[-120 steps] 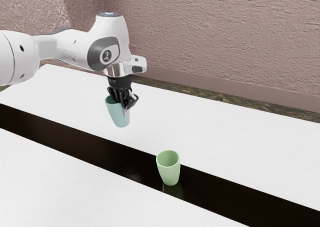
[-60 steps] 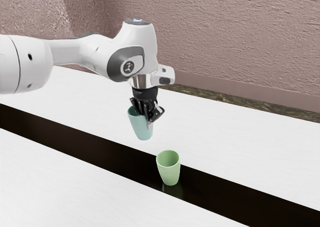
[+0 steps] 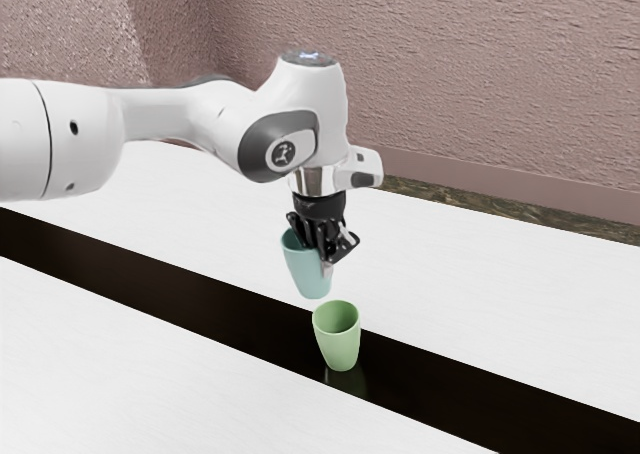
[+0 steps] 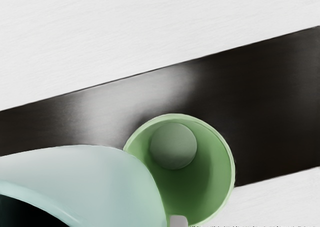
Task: Place the left cup onto the right cup
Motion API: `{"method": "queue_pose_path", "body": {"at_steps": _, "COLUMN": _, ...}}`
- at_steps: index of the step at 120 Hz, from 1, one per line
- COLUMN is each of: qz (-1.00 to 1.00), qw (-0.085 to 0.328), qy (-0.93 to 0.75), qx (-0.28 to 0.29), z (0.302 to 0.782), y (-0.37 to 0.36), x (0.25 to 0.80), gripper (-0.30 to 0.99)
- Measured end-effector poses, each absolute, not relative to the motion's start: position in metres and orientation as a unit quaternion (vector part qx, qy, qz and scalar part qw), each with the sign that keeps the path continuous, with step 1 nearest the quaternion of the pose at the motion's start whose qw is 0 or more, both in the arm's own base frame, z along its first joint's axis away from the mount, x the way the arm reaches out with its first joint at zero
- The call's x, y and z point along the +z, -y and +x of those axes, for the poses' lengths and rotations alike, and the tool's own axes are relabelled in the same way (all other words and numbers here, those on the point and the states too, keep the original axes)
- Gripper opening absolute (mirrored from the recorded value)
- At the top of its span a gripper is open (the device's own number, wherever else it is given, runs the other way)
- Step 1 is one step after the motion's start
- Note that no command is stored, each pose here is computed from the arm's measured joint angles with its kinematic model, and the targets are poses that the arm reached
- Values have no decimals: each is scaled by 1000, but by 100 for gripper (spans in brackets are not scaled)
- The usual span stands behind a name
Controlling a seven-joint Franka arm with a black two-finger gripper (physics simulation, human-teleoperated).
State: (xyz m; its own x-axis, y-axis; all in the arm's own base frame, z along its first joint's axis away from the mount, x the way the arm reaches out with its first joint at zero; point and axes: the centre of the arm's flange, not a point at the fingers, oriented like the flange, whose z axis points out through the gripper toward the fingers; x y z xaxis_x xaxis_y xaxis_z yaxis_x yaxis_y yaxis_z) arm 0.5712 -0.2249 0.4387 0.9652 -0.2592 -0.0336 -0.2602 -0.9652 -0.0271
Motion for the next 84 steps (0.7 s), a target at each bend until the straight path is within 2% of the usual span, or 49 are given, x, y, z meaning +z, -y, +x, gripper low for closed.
{"method": "queue_pose_path", "body": {"at_steps": 84, "qz": -991, "qw": 20, "qy": -133, "qx": 29, "z": 549, "y": 265, "x": 423, "gripper": -9}}
